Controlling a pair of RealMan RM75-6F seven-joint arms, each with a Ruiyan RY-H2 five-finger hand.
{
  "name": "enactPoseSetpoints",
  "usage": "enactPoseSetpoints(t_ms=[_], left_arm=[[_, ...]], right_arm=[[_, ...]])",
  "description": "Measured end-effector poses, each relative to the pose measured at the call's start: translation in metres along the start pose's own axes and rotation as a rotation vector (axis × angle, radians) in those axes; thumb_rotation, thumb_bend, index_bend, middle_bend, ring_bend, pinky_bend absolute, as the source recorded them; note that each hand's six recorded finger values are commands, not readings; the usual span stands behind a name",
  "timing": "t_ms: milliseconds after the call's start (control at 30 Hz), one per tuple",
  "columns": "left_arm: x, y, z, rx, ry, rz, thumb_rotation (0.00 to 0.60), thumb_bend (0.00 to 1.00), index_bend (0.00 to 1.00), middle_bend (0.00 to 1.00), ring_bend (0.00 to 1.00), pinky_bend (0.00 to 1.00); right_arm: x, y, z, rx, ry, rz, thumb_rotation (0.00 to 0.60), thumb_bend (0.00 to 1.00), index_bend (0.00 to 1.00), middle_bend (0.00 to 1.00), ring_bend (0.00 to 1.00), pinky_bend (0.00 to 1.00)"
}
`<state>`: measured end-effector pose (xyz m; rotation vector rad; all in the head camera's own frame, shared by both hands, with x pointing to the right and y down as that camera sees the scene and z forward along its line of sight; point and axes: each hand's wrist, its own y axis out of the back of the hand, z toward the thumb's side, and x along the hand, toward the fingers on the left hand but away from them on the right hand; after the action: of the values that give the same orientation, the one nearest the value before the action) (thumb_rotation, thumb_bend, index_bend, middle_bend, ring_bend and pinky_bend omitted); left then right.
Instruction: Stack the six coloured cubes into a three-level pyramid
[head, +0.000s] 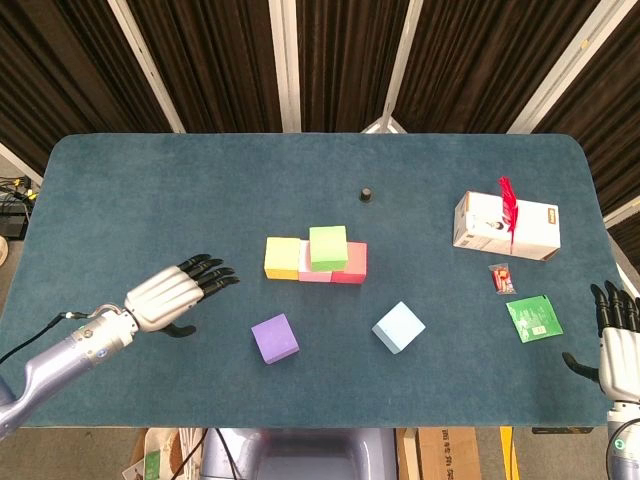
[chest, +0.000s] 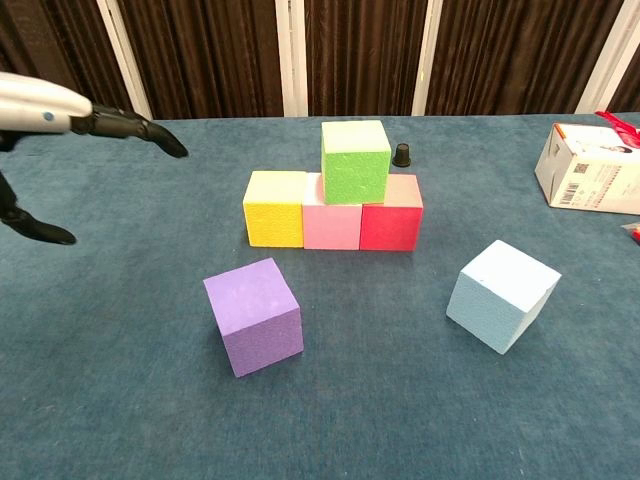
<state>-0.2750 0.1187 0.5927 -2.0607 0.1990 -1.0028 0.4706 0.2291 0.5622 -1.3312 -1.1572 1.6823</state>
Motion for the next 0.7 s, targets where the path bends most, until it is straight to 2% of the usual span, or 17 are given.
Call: enactPoseSetpoints(t_ms=[233, 433, 700], left_arm=[[0.03, -0.016, 0.019, -0.034, -0.115, -0.037, 0.6, 0.29, 0.09, 0.06, 0.0, 0.0], [0.047, -0.034, 0.036, -0.042, -0.174, -0.075, 0.6, 0.29, 0.08, 0.07, 0.0, 0.0], [0.06, -0.043, 0.057, -0.018, -0.224, -0.09, 0.6, 0.29, 0.08, 0.07, 0.0, 0.0]], right_arm=[[-0.003, -0.003, -0.006, 0.008, -0.057, -0.006, 0.6, 0.13, 0.0, 0.03, 0.0, 0.0], [-0.003, -0.005, -0.009, -0.001, -0.074, 0.006, 0.6, 0.13, 0.0, 0.03, 0.0, 0.0], [-0.004, 0.0, -0.015, -0.028, -0.097, -0.003, 0.6, 0.13, 0.0, 0.03, 0.0, 0.0]])
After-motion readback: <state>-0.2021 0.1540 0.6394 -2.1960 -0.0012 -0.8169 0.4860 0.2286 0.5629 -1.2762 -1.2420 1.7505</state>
